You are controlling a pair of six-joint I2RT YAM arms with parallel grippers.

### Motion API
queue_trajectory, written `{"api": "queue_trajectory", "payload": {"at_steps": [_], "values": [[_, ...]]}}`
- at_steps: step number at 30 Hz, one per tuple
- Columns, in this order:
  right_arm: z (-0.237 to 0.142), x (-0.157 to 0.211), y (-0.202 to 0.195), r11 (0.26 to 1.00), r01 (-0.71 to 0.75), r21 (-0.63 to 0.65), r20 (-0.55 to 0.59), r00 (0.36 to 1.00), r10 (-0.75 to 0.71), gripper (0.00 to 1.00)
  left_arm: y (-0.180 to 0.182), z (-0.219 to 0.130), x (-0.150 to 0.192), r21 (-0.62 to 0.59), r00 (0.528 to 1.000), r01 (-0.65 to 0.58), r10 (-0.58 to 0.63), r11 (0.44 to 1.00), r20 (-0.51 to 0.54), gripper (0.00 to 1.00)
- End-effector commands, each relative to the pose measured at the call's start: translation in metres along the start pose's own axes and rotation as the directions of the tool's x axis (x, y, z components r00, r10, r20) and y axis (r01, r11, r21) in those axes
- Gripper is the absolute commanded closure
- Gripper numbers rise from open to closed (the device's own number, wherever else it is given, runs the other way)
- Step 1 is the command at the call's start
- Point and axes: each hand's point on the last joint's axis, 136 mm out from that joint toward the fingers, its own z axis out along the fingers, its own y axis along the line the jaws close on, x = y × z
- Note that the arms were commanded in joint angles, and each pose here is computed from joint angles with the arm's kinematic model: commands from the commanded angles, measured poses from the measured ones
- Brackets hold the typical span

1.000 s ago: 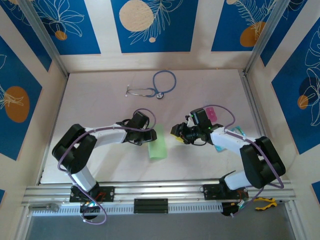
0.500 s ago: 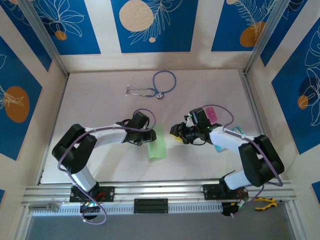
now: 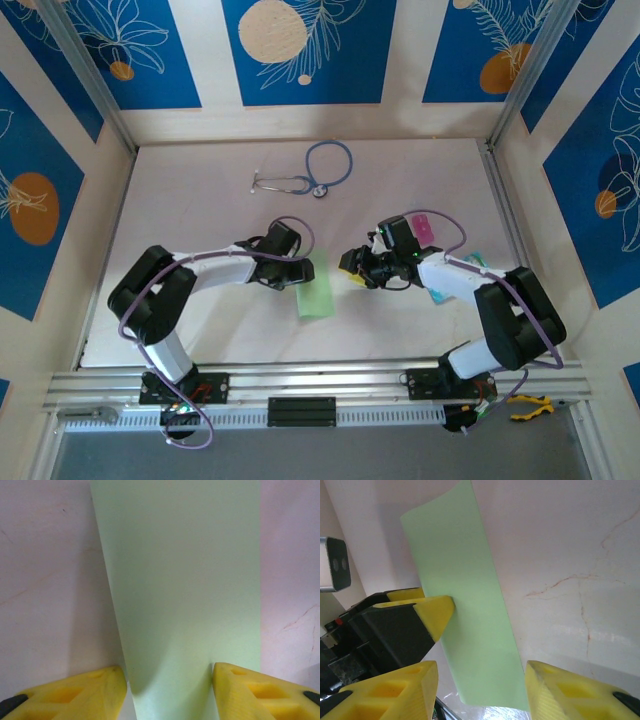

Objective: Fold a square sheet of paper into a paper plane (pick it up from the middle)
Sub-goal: First fold the square sheet of paper in half at the center of the table.

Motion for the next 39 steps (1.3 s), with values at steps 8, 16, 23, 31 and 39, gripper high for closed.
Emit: {"api": "queue_trajectory", "payload": {"at_steps": [8, 16, 23, 31, 39], "values": [[0.002, 0.002, 0.01, 0.999, 0.028, -0.021, -0.03, 0.999, -0.028, 0.51, 0.061, 0.016, 0.027, -0.247, 0.997, 0.007, -0.025, 0.969, -0.071, 0.47], [0.003, 0.003, 0.01, 0.999, 0.031, -0.017, -0.034, 0.999, -0.031, 0.51, 0.061, 0.016, 0.027, -0.245, 0.997, 0.025, -0.041, 0.969, -0.059, 0.53], [0.004, 0.003, 0.01, 0.999, 0.033, -0.019, -0.039, 0.999, -0.033, 0.51, 0.06, 0.015, 0.024, -0.24, 0.998, 0.017, -0.031, 0.971, -0.054, 0.53], [0.006, 0.004, 0.008, 0.999, 0.029, -0.014, -0.047, 0.998, -0.029, 0.51, 0.059, 0.019, 0.026, -0.24, 0.996, -0.007, -0.013, 0.971, -0.083, 0.47], [0.006, 0.004, 0.009, 0.999, 0.029, -0.014, -0.05, 0.998, -0.03, 0.51, 0.061, 0.024, 0.031, -0.249, 0.993, -0.026, -0.003, 0.968, -0.114, 0.46]]}}
